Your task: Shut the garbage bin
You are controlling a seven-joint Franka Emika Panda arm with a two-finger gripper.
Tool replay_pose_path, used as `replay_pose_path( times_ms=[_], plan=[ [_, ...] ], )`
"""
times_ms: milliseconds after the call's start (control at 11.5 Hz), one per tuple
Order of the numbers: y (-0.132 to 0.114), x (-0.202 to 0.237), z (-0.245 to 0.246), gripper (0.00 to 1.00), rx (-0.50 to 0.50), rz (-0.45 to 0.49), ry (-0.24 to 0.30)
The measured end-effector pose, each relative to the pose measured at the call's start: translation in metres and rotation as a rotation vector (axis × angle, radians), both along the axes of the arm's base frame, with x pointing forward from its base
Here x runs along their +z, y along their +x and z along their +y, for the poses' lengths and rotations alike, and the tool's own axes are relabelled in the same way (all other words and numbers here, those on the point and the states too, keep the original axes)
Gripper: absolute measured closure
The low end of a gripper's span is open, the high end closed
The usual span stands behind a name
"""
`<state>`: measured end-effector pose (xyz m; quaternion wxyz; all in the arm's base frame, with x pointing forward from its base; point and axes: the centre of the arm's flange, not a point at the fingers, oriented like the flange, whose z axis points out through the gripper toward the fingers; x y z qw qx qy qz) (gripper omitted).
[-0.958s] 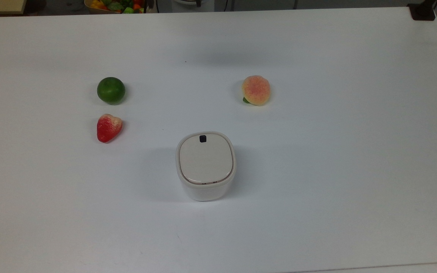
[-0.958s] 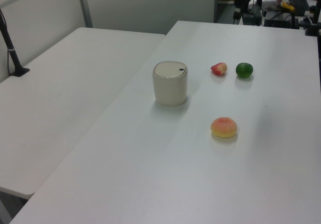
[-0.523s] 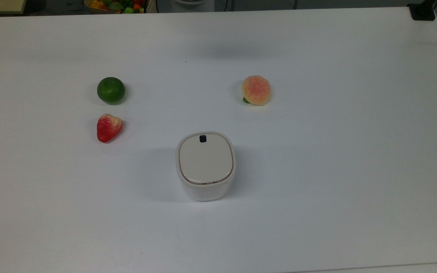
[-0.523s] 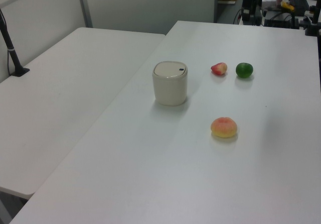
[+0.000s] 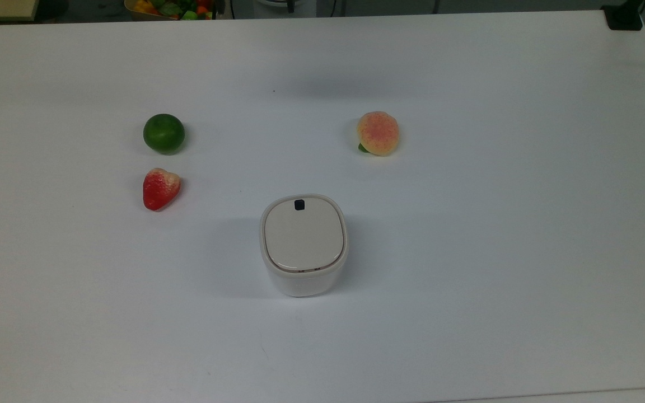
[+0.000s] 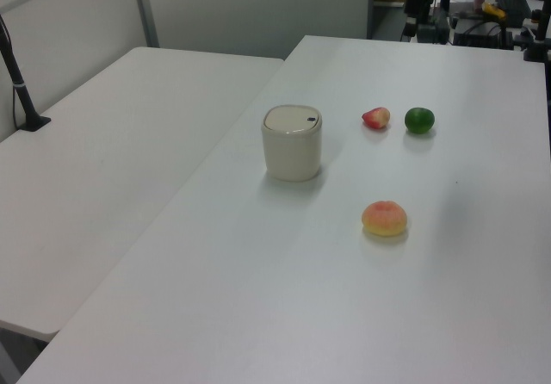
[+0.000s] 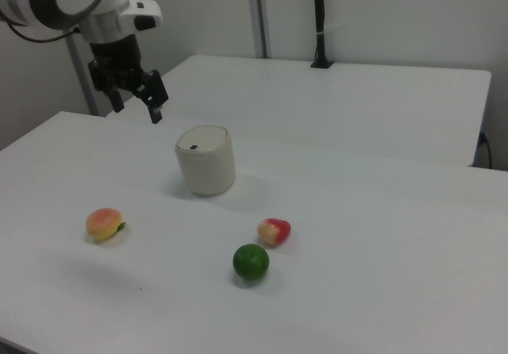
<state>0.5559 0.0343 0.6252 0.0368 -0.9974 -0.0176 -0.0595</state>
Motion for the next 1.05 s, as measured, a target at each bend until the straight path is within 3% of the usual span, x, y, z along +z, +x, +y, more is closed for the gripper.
replay_pose_path(
  times_ms=[1045],
  plan=[
    [0.0077,-0.0006,-0.003,0.0,0.02,-0.025,-0.006]
  ],
)
